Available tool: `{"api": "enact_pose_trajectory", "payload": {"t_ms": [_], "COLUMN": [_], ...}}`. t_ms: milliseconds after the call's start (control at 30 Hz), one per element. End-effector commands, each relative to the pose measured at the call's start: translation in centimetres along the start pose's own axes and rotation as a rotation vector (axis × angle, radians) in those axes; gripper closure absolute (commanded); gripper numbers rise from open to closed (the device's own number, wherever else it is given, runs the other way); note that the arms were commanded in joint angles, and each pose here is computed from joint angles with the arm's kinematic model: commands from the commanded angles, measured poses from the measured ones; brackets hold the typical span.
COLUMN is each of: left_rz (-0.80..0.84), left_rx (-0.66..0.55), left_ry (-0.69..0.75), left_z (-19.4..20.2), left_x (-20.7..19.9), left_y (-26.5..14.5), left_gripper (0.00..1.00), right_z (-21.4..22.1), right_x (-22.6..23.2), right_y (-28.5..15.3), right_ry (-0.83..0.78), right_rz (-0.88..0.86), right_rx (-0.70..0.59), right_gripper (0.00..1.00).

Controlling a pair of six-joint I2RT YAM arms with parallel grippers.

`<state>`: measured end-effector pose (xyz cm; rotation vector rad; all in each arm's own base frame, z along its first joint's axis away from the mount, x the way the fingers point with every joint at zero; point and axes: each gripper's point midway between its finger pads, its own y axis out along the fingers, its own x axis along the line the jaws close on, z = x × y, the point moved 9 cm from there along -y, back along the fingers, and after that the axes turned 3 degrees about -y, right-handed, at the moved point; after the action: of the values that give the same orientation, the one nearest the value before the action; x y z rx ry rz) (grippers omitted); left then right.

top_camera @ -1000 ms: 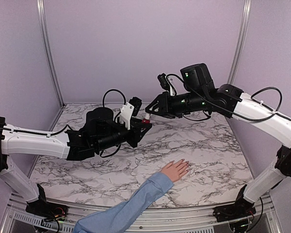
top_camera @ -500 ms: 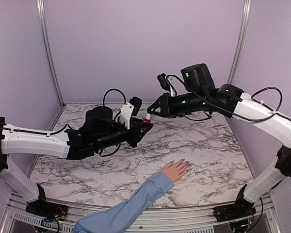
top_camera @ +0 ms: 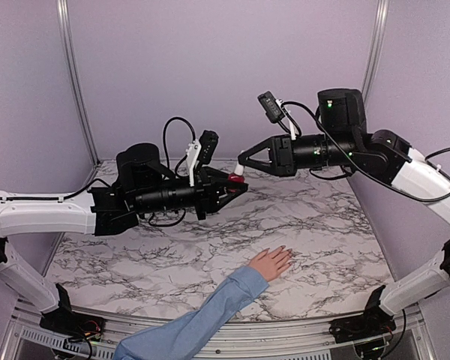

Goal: Paint the nails
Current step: Unscrew the nail polish bottle cap from the nail polish bottle.

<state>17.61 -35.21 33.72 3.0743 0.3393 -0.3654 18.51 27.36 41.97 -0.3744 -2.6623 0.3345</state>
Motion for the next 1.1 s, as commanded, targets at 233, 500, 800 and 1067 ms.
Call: {"api": "enact_pose_trajectory", "payload": {"t_ms": [233, 500, 800, 1067], "left_rz": [0.295, 0.189, 0.141, 0.103], "left_rx": [-0.03, -0.028, -0.023, -0.024], "left_ry": [0.036, 0.007, 0.01, 0.019], "left_z": [-2.1, -1.4, -1.3, -1.3], "left_x": [-3.9, -3.1, -2.8, -2.6], "left_y": [0.7, 0.1, -0.1, -0.4], "left_gripper": [1.0, 0.8, 0.68, 0.66], "right_z": [-2.1, -2.2, -2.4, -2.3], "right_x": [2.6, 1.8, 1.7, 1.7], "right_y": [-0.1, -0.2, -0.2, -0.4], "right_ry": [-0.193, -0.164, -0.167, -0.178], "right_rz": [-0.191, -0.076, -0.047, -0.036], "right_rx": [-0.087, -0.082, -0.071, -0.063], "right_gripper": [1.0, 1.0, 1.0, 1.0]}}
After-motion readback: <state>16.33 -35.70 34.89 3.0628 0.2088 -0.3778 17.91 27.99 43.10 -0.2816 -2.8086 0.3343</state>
